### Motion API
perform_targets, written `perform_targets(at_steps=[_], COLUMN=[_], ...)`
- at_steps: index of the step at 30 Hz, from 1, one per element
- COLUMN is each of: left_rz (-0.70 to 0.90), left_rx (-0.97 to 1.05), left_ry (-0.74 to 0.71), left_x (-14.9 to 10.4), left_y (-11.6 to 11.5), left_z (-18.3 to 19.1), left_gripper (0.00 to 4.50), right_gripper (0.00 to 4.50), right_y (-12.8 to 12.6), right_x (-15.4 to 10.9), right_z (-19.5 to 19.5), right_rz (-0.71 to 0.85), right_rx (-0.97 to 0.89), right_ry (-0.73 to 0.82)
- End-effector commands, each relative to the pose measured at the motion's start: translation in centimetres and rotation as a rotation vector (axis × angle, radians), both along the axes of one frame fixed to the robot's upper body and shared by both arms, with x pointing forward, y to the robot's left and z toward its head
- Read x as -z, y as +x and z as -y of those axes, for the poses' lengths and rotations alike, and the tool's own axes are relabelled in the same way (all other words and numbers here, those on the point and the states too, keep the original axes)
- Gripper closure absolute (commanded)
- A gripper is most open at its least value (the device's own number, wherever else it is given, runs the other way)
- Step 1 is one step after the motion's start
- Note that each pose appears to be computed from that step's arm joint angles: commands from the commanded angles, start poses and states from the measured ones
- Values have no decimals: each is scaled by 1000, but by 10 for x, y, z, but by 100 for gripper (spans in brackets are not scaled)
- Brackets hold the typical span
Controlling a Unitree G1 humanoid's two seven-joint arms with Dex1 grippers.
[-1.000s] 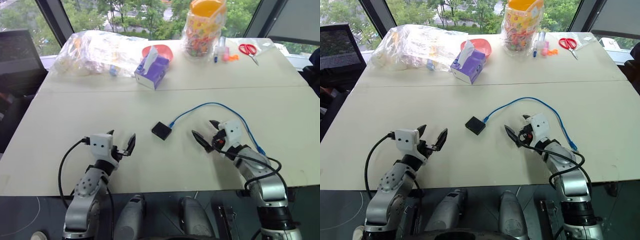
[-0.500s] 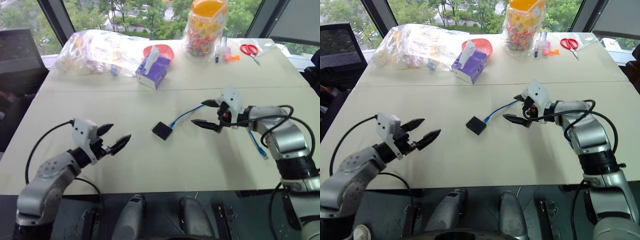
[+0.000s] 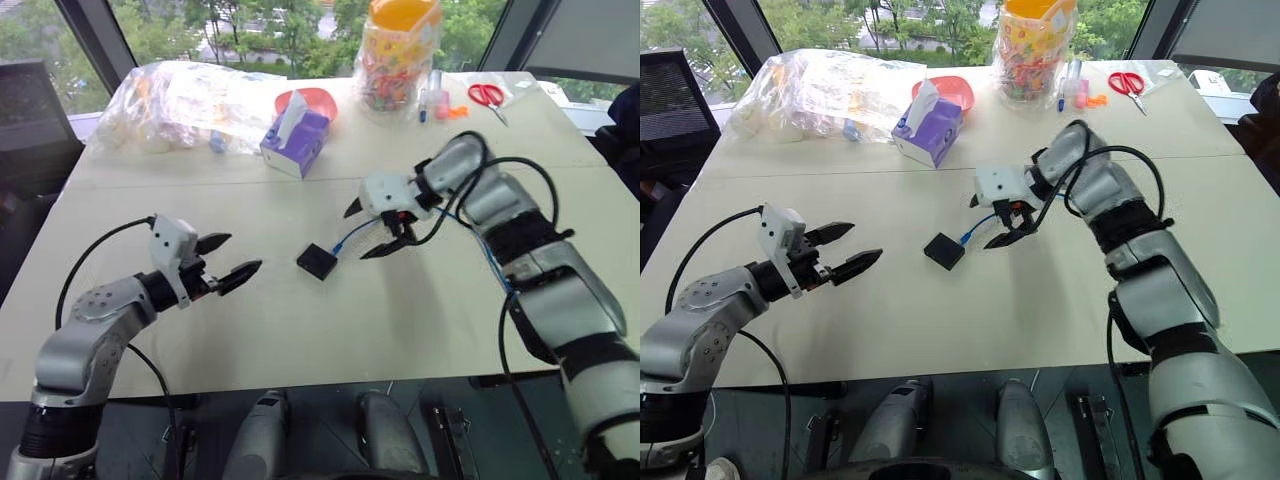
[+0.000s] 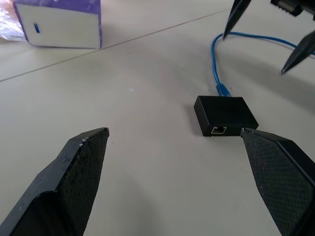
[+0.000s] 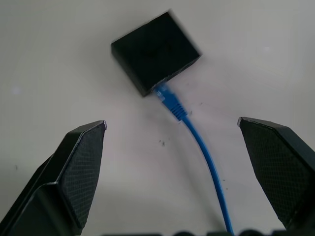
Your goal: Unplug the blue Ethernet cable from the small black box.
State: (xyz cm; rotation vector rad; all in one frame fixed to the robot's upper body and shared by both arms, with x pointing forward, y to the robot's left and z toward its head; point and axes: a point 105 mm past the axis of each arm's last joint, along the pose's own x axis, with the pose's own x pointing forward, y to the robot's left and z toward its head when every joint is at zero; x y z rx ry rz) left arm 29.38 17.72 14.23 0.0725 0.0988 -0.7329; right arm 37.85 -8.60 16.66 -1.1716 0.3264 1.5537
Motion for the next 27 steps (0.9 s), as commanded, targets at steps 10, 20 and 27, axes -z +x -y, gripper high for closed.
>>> perform_targets(at_steps=[10,20,27], left_rz=[82,104,110], left_rx=[-99,-150,-158], left_ry=[7,0,3], left_x=[-6,-12,-14], left_y=[-13,-18,-17], left_z=[-1,0,0], left_gripper=[2,0,0], right_gripper=[0,26,346], right_y=[13,18,20], right_x=[3,21,27], right_z=[-39,-49,-52], right_rz=[56,134,180], right_rx=[-67,-77,-101], right_ry=[-118,-248,-300])
